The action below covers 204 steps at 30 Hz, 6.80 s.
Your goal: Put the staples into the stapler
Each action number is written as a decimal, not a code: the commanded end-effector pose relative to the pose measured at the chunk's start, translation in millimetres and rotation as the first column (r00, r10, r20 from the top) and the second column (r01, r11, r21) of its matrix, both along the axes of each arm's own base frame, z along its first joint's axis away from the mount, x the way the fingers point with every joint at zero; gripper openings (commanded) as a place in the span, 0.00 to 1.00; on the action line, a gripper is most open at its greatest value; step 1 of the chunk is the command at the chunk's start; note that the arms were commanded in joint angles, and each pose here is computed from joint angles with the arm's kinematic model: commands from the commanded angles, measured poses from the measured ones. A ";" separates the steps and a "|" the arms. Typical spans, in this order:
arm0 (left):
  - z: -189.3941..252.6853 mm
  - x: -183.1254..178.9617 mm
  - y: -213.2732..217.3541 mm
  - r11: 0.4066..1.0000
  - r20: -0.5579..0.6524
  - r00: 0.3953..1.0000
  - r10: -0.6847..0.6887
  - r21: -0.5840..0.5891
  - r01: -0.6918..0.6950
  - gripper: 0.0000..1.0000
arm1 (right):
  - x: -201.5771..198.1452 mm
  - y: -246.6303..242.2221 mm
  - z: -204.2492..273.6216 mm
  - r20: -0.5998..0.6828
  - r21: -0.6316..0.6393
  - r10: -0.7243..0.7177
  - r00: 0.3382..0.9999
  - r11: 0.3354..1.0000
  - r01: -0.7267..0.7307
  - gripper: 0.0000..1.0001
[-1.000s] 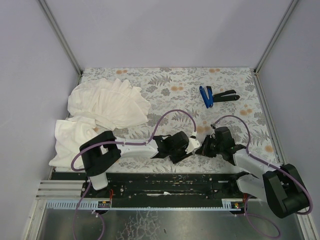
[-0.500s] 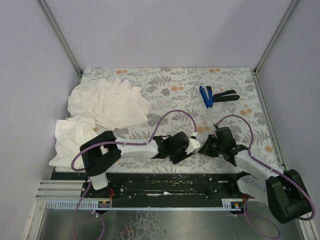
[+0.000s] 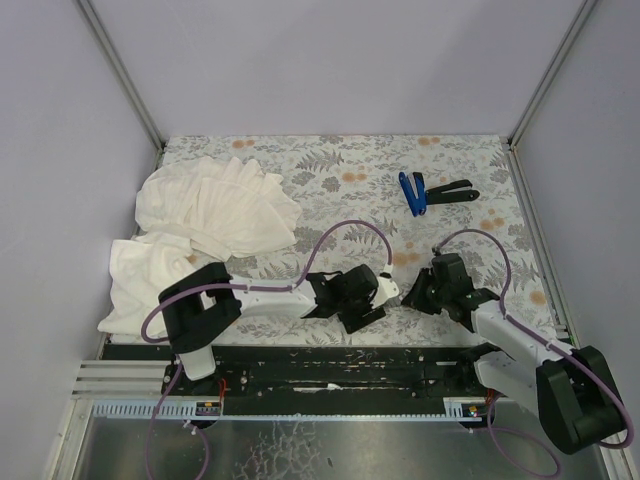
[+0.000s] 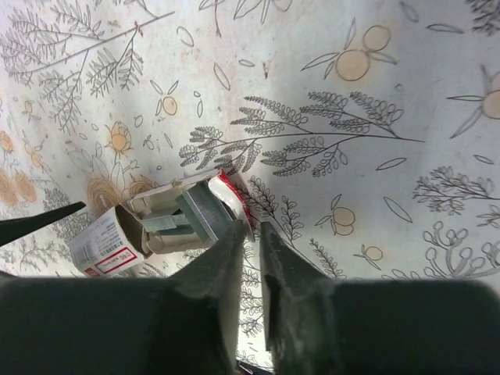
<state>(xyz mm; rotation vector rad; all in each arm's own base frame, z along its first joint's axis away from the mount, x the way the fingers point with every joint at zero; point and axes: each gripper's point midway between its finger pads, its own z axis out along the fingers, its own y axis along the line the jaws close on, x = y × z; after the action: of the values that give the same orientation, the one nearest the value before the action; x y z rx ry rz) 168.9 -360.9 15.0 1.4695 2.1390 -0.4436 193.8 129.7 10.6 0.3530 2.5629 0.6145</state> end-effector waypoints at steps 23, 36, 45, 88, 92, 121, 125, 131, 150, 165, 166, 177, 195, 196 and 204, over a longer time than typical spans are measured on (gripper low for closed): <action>256.7 211.0 224.6 0.385 -0.040 0.520 0.853 -0.623 -0.681 1.00 | 123.6 -31.5 176.1 0.300 -0.360 0.069 0.951 0.932 0.046 0.75; 253.1 199.5 325.2 0.259 0.194 0.175 0.965 -0.616 -0.744 1.00 | 259.3 -48.8 142.8 0.230 -0.446 0.062 0.971 0.894 0.049 0.56; 255.0 198.0 333.8 0.256 0.229 0.141 0.963 -0.615 -0.746 1.00 | 330.3 -69.1 116.6 0.184 -0.475 0.049 0.982 0.879 0.045 0.49; 252.8 198.9 324.5 0.265 0.197 0.181 0.964 -0.622 -0.737 1.00 | 309.9 -41.3 -1.1 -0.080 -0.302 0.320 0.944 0.895 -0.329 0.47; 251.1 200.4 318.2 0.271 0.175 0.207 0.963 -0.623 -0.734 1.00 | 280.3 -34.3 -0.9 -0.093 -0.283 0.329 0.940 0.896 -0.342 0.44; 227.1 156.9 101.2 0.211 -0.594 0.647 0.479 -0.637 -0.741 0.80 | 180.9 66.4 97.8 0.418 -0.276 0.445 0.792 0.893 -0.356 0.17; 216.4 151.2 80.3 0.238 -0.652 0.654 0.383 -0.615 -0.752 0.80 | 169.9 85.5 117.4 0.505 -0.246 0.473 0.722 0.880 -0.405 0.16; 204.6 158.2 50.8 0.250 -0.724 0.614 0.314 -0.561 -0.789 0.80 | 166.7 98.5 127.1 0.565 -0.264 0.490 0.664 0.870 -0.417 0.15; 152.2 181.8 26.3 0.156 -0.834 0.376 0.404 -0.343 -0.926 0.53 | 161.8 106.3 135.5 0.625 -0.465 0.505 0.595 0.853 -0.236 0.14; 129.3 180.9 41.9 0.091 -0.829 0.311 0.465 -0.305 -0.948 0.37 | 153.2 111.7 137.9 0.636 -0.479 0.518 0.572 0.846 -0.234 0.14; 127.4 180.4 42.0 0.092 -0.830 0.308 0.465 -0.301 -0.949 0.36 | 152.5 112.2 137.5 0.636 -0.480 0.520 0.570 0.845 -0.234 0.14; 113.4 178.1 35.7 0.105 -0.854 0.279 0.440 -0.260 -0.960 0.31 | 147.4 116.6 133.7 0.616 -0.553 0.569 0.545 0.805 -0.215 0.14; 118.4 172.2 36.4 0.131 -0.838 0.320 0.442 -0.292 -0.947 0.00 | 121.2 131.4 128.6 0.619 -0.416 0.523 0.585 0.851 -0.321 0.45; 119.0 172.1 37.1 0.137 -0.832 0.329 0.447 -0.300 -0.944 0.00 | 118.2 130.8 133.4 0.621 -0.407 0.521 0.586 0.853 -0.326 0.50; 126.3 167.8 39.6 0.181 -0.795 0.403 0.454 -0.360 -0.915 0.00 | 100.5 123.4 165.1 0.632 -0.360 0.498 0.594 0.867 -0.343 0.73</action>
<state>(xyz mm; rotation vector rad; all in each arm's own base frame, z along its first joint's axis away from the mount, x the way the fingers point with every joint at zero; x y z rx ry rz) 341.5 -318.2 125.2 -0.4820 2.2559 -1.2606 299.1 243.9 142.9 -0.5595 1.9261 0.4209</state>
